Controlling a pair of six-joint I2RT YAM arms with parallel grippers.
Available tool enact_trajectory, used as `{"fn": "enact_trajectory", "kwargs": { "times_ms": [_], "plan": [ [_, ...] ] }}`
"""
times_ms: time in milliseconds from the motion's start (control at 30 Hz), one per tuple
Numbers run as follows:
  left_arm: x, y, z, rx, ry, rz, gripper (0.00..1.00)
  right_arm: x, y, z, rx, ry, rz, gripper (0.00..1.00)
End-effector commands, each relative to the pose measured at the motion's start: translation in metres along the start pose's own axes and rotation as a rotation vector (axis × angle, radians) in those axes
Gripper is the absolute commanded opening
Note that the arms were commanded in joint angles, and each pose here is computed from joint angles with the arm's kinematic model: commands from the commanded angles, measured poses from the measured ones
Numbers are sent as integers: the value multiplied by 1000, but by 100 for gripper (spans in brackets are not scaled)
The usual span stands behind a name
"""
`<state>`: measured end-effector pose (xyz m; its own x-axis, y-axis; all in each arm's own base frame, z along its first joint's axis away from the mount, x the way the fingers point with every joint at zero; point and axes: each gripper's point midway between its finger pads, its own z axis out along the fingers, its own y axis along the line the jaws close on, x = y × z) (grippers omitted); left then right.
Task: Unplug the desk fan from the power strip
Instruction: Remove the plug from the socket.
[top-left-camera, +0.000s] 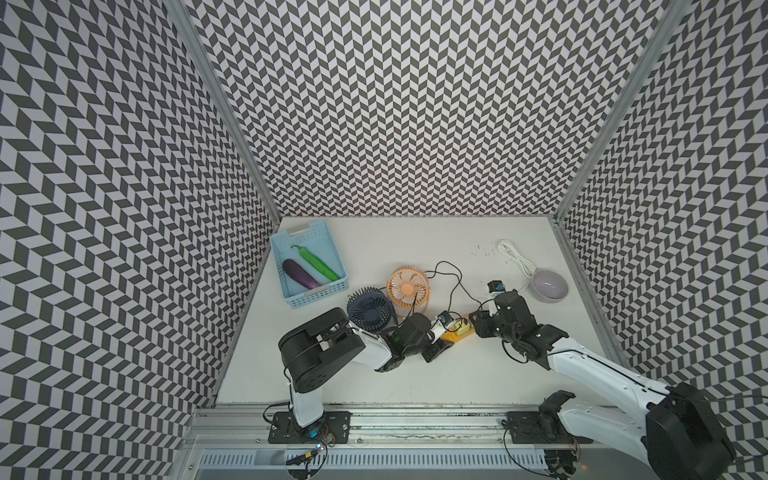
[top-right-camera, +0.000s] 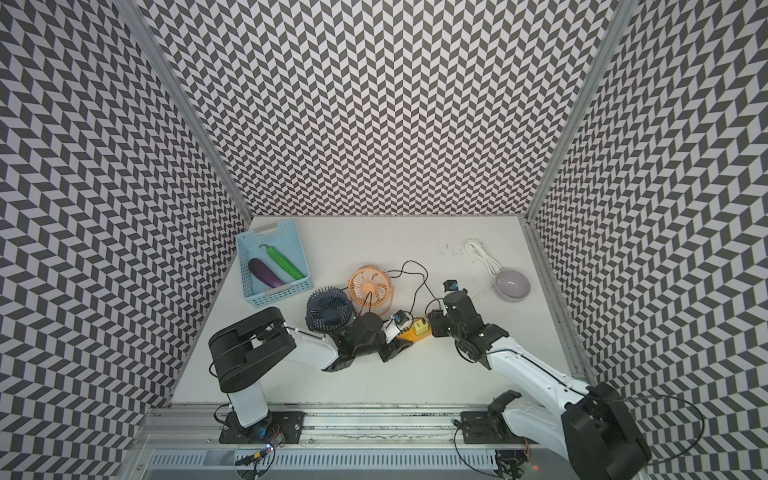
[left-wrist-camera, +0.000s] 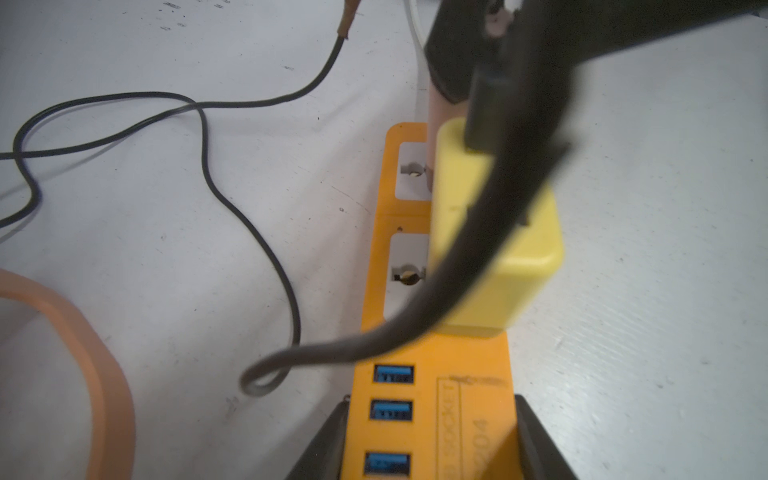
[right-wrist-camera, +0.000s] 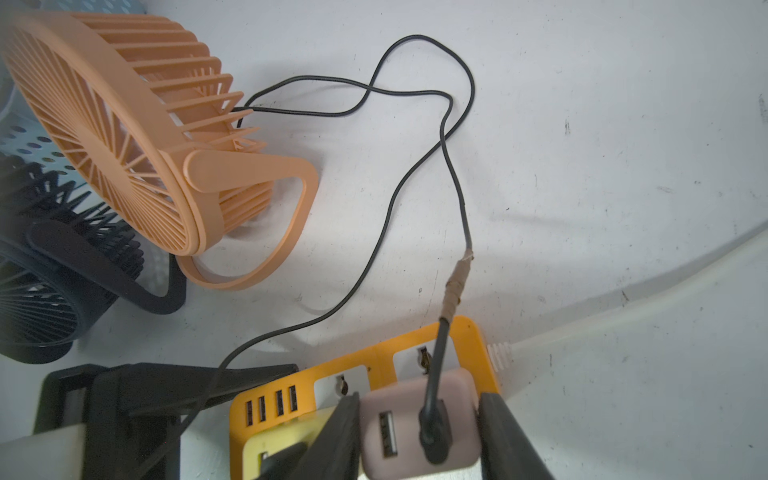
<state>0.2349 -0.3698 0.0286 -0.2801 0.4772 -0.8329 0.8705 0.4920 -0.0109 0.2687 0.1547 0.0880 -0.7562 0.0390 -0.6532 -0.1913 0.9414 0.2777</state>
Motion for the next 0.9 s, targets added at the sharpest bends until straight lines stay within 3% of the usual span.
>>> {"fn": "enact_trajectory", "kwargs": {
  "times_ms": [0,233,567,867],
  "plan": [
    [-4,4,1,-12,-4,-19,19,-28,24,-8,-51,-87,-30,20],
    [-2,4,2,-13,5,-20,19,-31,36,-10,-76,-102,-53,19],
    [-1,4,1,-15,6,-20,19,-37,27,-14,-128,-113,43,19],
    [-2,4,1,-13,2,-21,19,-35,27,-14,-97,-102,-12,19]
  ]
}}
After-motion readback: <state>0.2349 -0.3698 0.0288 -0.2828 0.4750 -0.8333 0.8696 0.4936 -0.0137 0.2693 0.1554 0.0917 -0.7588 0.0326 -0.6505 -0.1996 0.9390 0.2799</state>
